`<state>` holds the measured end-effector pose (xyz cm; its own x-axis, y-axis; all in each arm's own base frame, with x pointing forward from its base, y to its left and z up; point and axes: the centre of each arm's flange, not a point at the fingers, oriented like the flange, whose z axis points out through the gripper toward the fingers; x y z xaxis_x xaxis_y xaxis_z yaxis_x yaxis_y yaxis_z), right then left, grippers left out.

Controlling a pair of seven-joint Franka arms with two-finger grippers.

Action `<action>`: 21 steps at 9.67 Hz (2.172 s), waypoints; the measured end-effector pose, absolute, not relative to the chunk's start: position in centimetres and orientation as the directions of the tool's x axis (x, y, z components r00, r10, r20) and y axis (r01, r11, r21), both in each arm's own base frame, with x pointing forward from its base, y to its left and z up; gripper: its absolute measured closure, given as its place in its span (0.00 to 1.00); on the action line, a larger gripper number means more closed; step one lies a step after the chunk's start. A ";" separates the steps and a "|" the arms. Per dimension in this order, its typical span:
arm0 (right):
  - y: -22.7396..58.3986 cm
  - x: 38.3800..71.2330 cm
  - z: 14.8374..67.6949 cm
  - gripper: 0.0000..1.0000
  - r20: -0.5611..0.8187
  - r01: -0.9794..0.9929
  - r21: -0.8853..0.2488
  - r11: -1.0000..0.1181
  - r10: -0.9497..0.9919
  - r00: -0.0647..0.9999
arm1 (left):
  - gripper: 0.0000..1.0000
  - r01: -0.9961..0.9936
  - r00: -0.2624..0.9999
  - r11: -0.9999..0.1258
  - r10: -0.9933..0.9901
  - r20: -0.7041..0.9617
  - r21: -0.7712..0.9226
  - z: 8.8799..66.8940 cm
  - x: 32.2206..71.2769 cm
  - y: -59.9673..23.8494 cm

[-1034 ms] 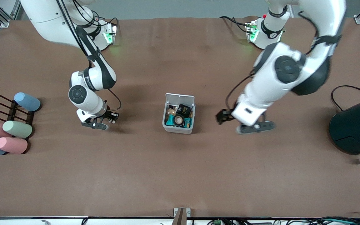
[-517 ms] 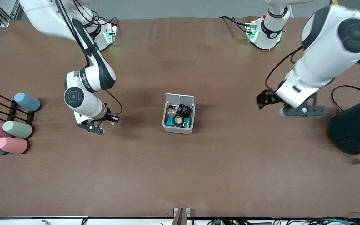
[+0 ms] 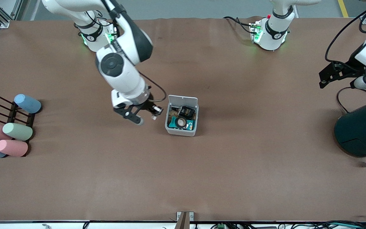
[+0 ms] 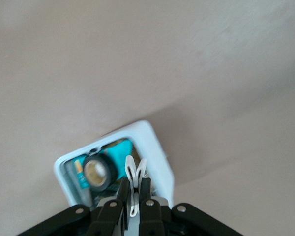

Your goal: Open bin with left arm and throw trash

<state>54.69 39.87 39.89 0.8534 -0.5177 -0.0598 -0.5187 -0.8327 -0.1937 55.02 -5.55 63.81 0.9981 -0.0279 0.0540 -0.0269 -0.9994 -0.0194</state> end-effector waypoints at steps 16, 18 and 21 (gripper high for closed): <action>39.0 57.0 36.3 0.07 -0.130 -0.512 -0.035 -0.858 -0.504 0.854 | 0.00 0.019 1.000 -1.000 0.019 0.008 -0.018 63.5 54.8 -2.9; 30.0 60.6 40.1 0.04 -0.146 -0.479 -0.026 -0.878 -0.470 0.870 | 0.00 0.014 0.999 -1.000 0.014 0.033 -0.016 64.5 55.3 -3.3; 13.0 61.7 45.9 0.02 -0.177 -0.296 -0.058 -0.954 -0.282 0.943 | 0.00 0.017 0.999 -1.000 0.017 0.036 -0.015 64.6 55.6 -3.4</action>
